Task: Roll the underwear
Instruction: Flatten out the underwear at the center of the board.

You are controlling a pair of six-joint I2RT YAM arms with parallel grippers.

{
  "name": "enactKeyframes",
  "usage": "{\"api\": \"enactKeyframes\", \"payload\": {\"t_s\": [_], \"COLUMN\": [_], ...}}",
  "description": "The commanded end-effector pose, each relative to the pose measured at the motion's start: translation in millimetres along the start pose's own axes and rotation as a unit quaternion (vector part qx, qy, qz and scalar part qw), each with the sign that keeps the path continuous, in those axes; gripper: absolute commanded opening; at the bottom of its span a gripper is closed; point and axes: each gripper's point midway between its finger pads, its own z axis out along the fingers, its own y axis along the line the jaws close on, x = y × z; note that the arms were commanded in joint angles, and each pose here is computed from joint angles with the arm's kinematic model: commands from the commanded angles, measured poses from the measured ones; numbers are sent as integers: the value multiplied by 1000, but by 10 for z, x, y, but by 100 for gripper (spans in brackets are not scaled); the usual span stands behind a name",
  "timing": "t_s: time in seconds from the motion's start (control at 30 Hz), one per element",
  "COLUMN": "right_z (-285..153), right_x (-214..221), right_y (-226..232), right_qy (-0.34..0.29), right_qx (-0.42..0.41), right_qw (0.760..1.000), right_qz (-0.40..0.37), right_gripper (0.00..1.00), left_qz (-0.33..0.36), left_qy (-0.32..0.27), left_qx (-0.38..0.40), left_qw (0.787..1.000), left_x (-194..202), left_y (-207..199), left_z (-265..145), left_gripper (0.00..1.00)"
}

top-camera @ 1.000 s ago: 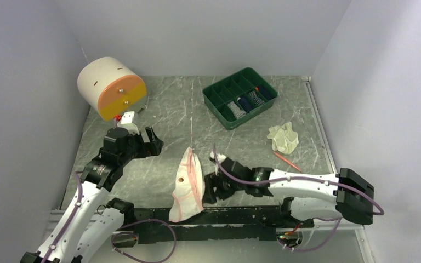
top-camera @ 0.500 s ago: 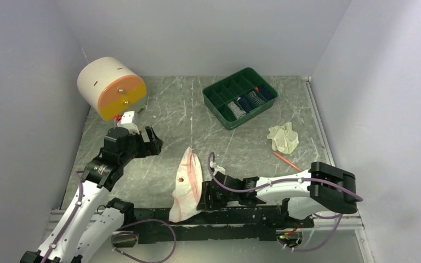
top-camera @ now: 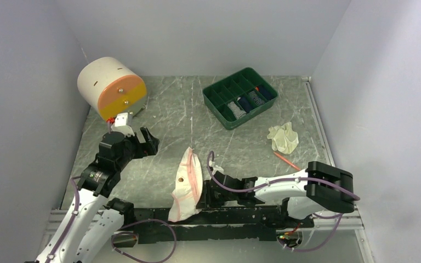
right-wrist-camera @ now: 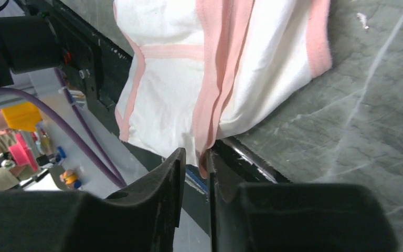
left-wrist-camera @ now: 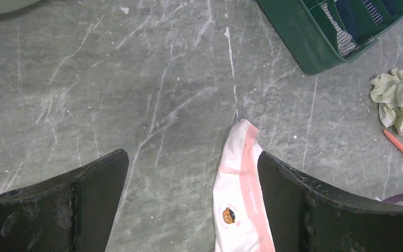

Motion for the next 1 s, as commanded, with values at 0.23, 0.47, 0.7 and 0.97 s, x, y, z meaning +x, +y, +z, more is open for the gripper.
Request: {"api": "enactKeyframes", "payload": {"t_s": [0.23, 0.47, 0.7, 0.97], "right_z": [-182, -925, -1439, -1359], "right_x": [-330, -1263, -1778, -2010], "right_y": [159, -493, -1497, -1577], "right_qy": [-61, -176, -222, -217], "right_qx": [23, 141, 250, 246], "right_qw": [997, 973, 942, 944], "right_qz": [-48, -43, 34, 28], "right_gripper": [0, 0, 0, 0], "left_qz": [4, 29, 38, 101], "left_qy": [-1, 24, 62, 144], "left_qx": [20, 119, 212, 206], "left_qw": [1000, 992, 974, 963], "left_x": [-32, 58, 174, 459], "left_y": [-87, -418, -775, -1192], "left_z": [49, 119, 310, 808], "left_gripper": [98, 98, 98, 98]}}
